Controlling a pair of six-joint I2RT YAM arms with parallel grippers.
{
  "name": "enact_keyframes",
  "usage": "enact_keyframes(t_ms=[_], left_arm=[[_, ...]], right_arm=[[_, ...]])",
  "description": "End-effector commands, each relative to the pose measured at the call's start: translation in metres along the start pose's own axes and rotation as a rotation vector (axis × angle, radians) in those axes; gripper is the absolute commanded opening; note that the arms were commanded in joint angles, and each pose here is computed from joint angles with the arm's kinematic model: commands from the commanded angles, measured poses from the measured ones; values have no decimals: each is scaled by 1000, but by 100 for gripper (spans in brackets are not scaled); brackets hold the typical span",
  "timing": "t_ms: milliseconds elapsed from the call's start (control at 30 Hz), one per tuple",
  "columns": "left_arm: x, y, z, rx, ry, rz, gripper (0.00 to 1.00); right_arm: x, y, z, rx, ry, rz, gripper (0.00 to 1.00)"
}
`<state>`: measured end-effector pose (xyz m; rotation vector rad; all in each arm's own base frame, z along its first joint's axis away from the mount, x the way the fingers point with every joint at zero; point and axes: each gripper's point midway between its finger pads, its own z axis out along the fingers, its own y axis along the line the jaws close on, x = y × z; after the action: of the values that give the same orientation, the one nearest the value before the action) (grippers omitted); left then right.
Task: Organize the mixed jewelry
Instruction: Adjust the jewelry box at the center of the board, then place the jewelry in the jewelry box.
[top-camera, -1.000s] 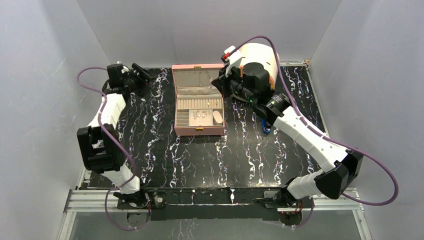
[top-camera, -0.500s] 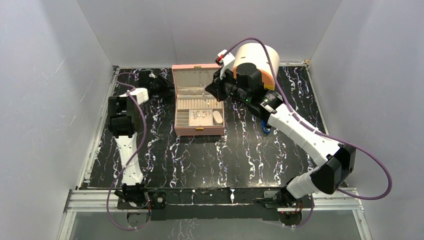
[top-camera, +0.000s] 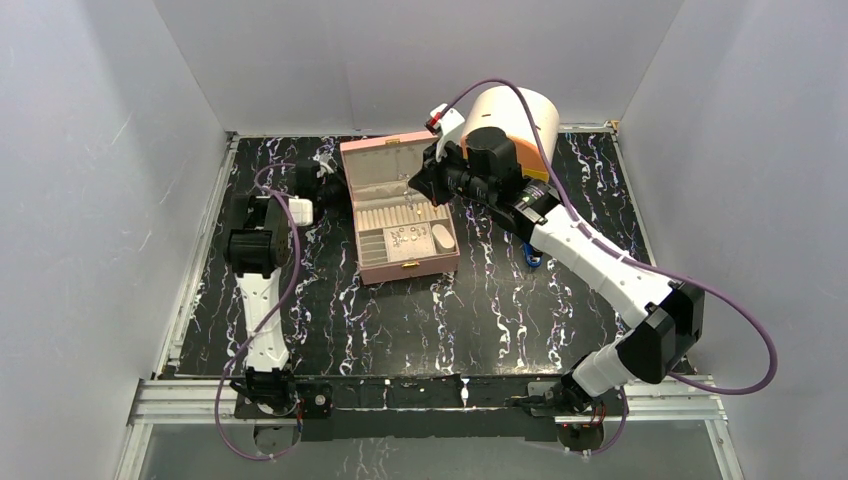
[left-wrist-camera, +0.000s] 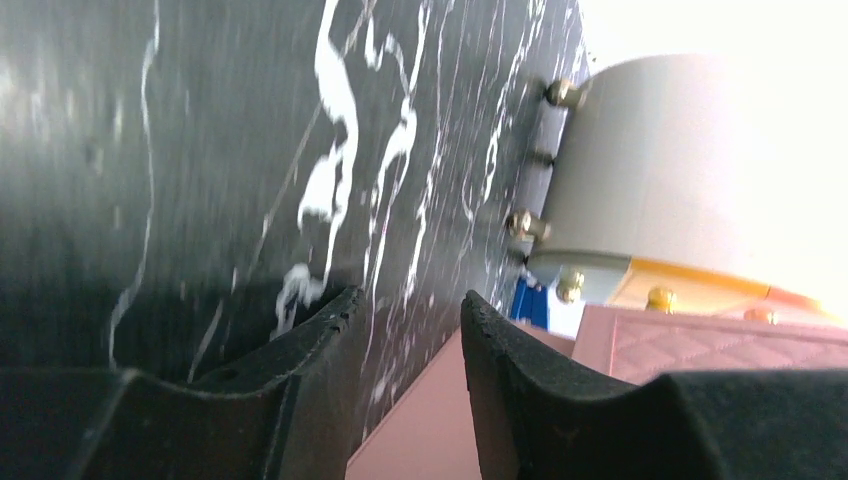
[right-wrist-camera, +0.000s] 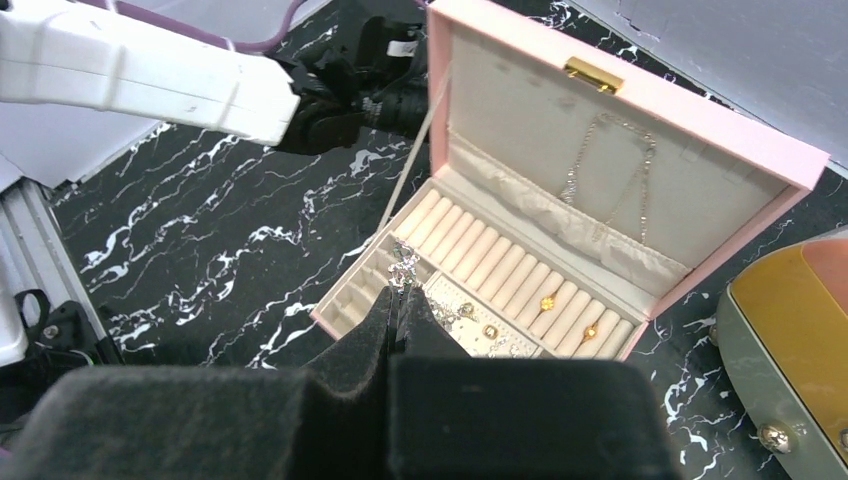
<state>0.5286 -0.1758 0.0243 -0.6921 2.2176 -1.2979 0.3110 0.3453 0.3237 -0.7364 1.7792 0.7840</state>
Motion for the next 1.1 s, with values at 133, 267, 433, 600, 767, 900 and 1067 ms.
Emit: enact_keyframes(t_ms=[133, 267, 433, 600, 767, 900, 1067], left_arm=[[77, 43, -48, -150, 150, -42, 40], [87, 55, -73, -260, 134, -22, 41], [52, 80, -131, -550, -55, 45, 44], [-1, 65, -206, -682, -249, 111, 46], [-18, 18, -263, -704, -339, 262, 51], [-7, -52, -282, -506, -319, 490, 74], [15, -114, -288, -291, -248, 703, 84]], right_arm=[[-21, -1, 3, -68, -43, -75, 0], [-18, 3, 3, -130, -25, -61, 0], [-7, 16, -2, -258, 22, -75, 0], [6, 23, -1, -351, 111, -107, 0], [14, 23, 6, -395, 178, -148, 0], [15, 29, 11, -424, 202, -214, 0], [24, 38, 24, -468, 228, -248, 0]])
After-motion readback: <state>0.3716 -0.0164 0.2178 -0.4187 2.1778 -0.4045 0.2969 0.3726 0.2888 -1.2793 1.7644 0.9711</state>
